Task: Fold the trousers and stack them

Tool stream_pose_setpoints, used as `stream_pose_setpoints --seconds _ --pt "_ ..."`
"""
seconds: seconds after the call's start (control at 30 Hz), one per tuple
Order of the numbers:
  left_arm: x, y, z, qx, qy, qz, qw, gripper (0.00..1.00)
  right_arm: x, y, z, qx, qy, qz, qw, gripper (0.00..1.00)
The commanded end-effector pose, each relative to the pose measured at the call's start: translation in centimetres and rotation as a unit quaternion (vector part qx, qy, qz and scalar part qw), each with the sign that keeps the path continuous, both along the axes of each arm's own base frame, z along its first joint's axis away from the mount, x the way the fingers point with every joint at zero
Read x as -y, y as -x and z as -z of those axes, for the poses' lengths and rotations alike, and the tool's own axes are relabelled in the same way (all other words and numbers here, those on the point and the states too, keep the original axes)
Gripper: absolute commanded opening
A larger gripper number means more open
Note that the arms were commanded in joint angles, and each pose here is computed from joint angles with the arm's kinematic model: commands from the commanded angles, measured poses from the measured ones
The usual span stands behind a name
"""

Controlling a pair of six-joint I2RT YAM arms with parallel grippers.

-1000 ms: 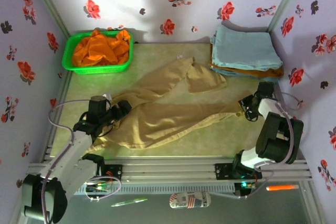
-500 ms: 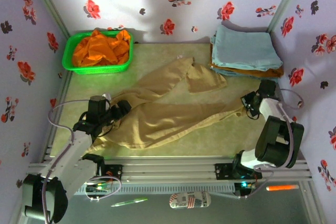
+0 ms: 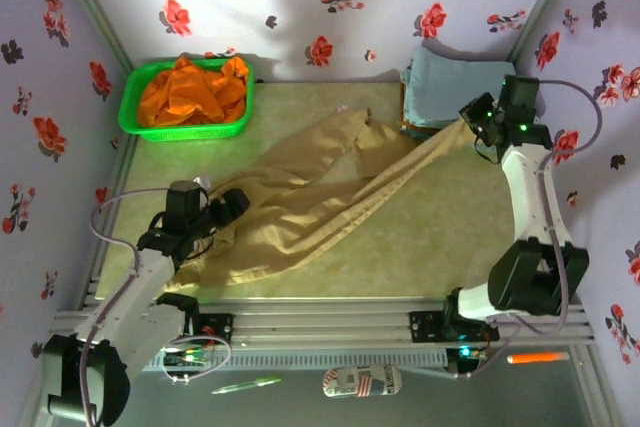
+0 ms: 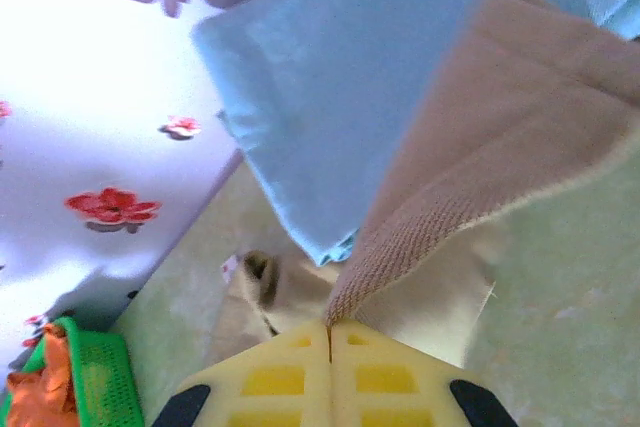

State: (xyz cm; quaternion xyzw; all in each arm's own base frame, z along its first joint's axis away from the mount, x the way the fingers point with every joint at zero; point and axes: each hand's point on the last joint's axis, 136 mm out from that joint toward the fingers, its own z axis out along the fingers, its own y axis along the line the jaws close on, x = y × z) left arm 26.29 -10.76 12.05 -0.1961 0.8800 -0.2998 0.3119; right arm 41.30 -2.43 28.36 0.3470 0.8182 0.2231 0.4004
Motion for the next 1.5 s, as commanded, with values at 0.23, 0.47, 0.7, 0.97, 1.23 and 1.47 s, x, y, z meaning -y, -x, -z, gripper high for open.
stream_pose_setpoints --seconds 0.23,0.47,0.7,0.97,1.23,1.47 --pt "0.6 1.0 -1.2 0.025 0.030 0.017 0.999 0.83 5.2 16.3 9.9 -0.135 0.095 0.142 0.976 0.00" --pt "0.7 1.9 -1.3 0.022 0.032 0.030 0.999 0.84 7.3 23.2 14.8 -0.211 0.083 0.227 0.947 0.67" --pt "2.2 2.7 -1.1 0.001 0.043 0.052 0.998 0.83 3.1 18.0 11.0 -0.119 0.015 0.134 0.984 0.64" --pt "8.8 5.2 0.5 0.004 0.001 0.111 0.994 0.82 0.5 11.3 18.3 -0.186 -0.007 0.073 0.980 0.27" --pt "11.2 5.6 7.2 -0.046 0.005 0.088 0.995 0.79 3.5 10.8 25.7 -0.273 -0.039 0.130 0.952 0.00" --pt "6.9 8.9 11.4 -0.108 -0.021 0.044 0.993 0.80 7.2 14.1 28.8 -0.335 -0.083 0.190 0.919 0.00"
